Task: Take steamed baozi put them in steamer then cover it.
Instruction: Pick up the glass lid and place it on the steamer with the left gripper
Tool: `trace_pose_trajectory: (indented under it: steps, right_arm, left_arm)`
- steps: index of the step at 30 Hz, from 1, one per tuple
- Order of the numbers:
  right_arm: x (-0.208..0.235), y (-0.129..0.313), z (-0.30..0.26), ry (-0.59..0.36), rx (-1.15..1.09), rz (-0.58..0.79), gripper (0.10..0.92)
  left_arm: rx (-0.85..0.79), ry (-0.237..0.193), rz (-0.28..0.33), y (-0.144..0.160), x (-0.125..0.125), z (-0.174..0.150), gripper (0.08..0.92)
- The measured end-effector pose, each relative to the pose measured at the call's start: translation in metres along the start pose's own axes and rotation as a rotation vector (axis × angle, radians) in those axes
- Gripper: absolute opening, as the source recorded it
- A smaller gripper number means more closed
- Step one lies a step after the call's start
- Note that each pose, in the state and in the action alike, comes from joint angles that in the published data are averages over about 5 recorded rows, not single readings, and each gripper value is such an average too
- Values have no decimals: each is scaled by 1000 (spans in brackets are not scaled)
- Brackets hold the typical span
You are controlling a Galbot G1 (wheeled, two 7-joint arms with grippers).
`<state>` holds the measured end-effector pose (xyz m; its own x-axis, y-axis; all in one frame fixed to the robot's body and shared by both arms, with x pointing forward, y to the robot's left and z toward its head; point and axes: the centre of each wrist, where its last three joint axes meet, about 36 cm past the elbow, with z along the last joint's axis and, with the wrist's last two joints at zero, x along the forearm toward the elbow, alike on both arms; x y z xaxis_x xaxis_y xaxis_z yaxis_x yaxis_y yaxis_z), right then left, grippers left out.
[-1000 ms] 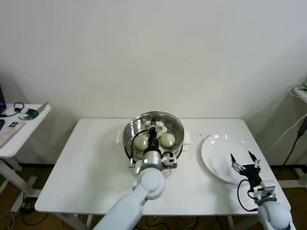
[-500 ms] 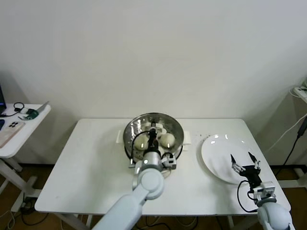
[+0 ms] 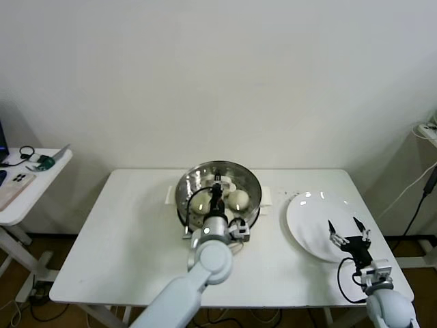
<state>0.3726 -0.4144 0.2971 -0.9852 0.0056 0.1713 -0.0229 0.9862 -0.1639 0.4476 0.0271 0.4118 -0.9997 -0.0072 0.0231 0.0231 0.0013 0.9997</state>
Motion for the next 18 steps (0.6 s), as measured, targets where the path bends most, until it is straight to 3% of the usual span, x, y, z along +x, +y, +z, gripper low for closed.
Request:
trace_pose_trajectory:
  steps: [18]
  right_arm:
    - [2,-6,-2,5,-6,-7,823]
  left_arm:
    - [24,-30,-9,10,16,11,666]
